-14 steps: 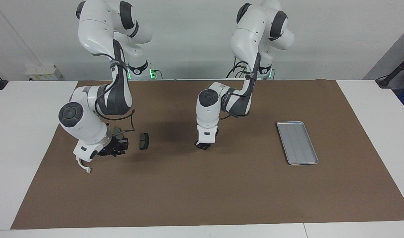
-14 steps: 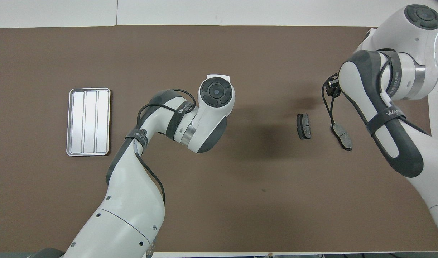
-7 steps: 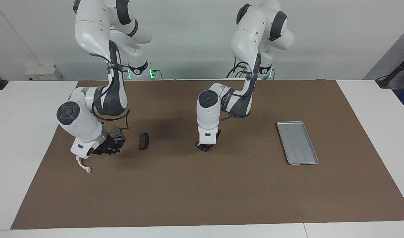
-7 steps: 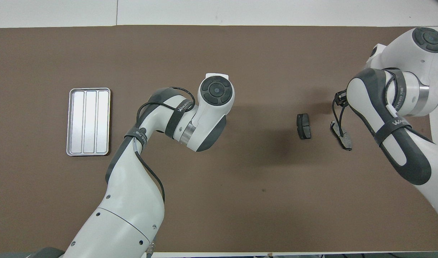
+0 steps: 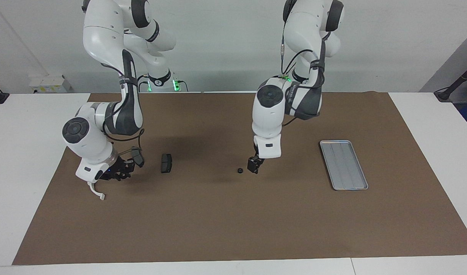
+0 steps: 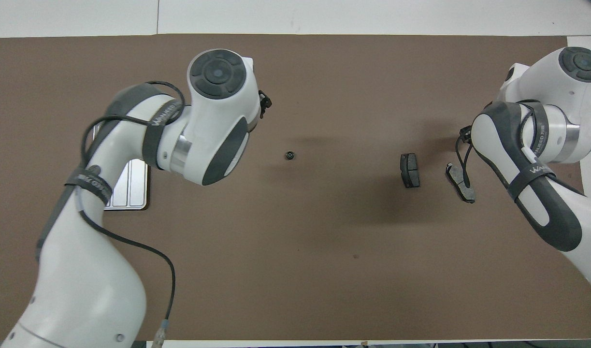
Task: Place bearing gear from tray to pile
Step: 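Release the second bearing at the table center and retract the left arm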
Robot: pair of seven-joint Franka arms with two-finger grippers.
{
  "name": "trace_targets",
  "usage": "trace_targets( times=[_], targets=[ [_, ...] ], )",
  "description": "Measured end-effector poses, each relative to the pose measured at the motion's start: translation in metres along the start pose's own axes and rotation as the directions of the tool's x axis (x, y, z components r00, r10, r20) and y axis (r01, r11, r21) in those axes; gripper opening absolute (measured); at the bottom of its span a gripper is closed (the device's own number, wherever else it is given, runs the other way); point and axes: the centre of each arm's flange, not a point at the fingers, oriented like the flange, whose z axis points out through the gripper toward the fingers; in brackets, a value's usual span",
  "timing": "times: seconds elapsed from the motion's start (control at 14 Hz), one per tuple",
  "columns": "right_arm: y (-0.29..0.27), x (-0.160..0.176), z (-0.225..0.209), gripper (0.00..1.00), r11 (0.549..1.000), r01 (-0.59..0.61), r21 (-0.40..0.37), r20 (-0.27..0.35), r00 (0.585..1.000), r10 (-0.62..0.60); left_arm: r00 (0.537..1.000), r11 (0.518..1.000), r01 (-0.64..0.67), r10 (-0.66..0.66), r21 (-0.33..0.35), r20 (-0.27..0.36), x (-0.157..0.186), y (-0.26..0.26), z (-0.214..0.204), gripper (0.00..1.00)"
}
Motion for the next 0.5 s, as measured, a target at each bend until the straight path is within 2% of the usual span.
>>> trace_targets(
  times=[0.29,0.5],
  targets=[
    [-0.001,-0.001,0.01,0.36,1.0,0.001,-0.011,-0.022,1.0,-0.001,0.995,0.996,-0.093,0.093,0.004,0.023,0.11,-0.089,-0.071,1.0],
    [-0.001,-0.002,0.026,0.36,1.0,0.001,-0.016,-0.031,1.0,-0.002,0.987,0.988,-0.156,0.156,0.004,0.044,0.147,-0.143,-0.11,1.0]
  ],
)
